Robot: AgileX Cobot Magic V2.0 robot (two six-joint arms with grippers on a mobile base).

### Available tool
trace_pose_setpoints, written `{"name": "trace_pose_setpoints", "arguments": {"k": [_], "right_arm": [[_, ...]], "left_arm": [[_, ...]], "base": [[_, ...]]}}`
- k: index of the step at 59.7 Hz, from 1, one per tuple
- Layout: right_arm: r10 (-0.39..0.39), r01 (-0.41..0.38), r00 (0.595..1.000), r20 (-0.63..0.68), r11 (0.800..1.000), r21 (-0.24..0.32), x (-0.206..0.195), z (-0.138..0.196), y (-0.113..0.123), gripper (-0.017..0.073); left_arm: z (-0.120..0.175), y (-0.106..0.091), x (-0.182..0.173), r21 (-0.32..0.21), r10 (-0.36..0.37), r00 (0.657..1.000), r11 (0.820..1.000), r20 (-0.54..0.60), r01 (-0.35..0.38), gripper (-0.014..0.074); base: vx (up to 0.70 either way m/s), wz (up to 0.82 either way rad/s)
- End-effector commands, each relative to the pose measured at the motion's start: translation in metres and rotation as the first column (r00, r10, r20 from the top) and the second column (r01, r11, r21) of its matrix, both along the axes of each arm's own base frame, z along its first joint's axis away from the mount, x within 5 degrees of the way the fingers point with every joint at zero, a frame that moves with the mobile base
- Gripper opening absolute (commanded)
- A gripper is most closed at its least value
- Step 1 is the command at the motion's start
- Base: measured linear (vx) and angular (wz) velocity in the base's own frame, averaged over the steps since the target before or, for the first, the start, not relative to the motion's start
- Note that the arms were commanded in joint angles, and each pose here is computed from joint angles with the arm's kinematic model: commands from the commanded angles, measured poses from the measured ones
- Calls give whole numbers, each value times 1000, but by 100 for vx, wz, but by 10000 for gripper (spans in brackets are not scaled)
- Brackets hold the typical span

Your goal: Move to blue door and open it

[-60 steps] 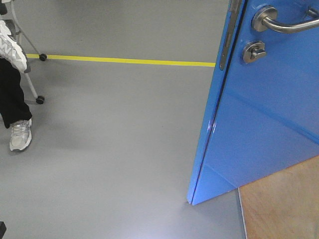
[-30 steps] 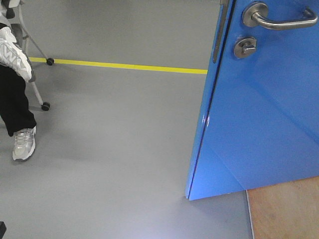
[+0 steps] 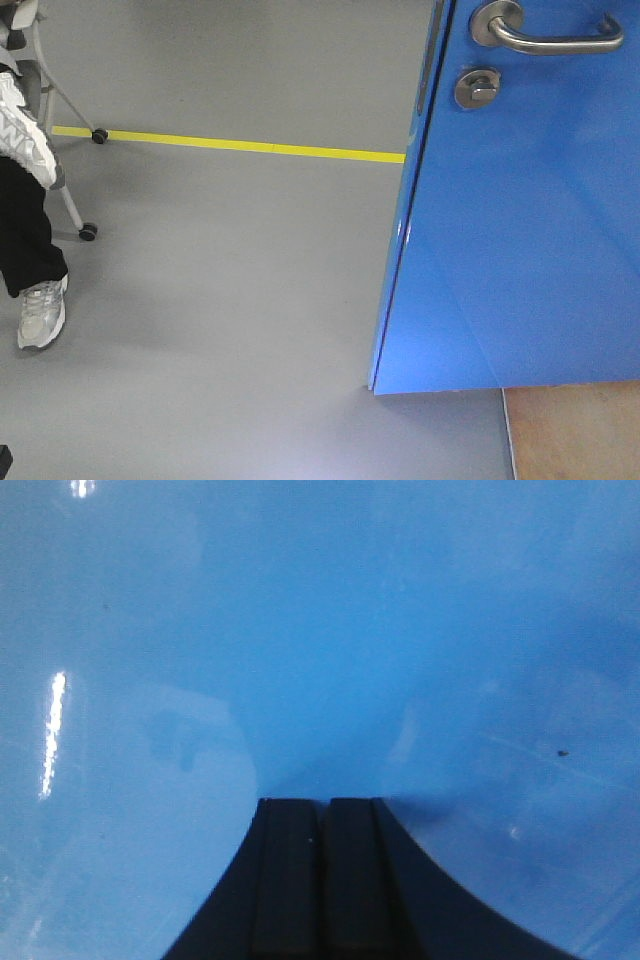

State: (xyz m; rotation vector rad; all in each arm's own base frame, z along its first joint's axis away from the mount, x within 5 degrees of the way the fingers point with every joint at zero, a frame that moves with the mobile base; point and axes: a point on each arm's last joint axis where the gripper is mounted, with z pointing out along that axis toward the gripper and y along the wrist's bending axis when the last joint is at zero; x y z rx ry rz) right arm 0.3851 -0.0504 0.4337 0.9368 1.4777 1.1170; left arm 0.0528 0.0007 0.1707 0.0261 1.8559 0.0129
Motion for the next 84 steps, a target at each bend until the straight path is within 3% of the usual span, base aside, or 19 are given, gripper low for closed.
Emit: {"name": "trace_pose_setpoints", "arguments": {"k": [1,84], "right_arm": [[-30,31,996,80,1000,-5,-11,25,0,-4],[-30,30,996,79,1000,-3,-11,25,0,-4]], "left_arm": [[18,-1,0,-5,-7,993,1000,122,8,71],[18,-1,0,-5,-7,993,1000,122,8,71]], "base": [[19,-3],[17,-4]]}}
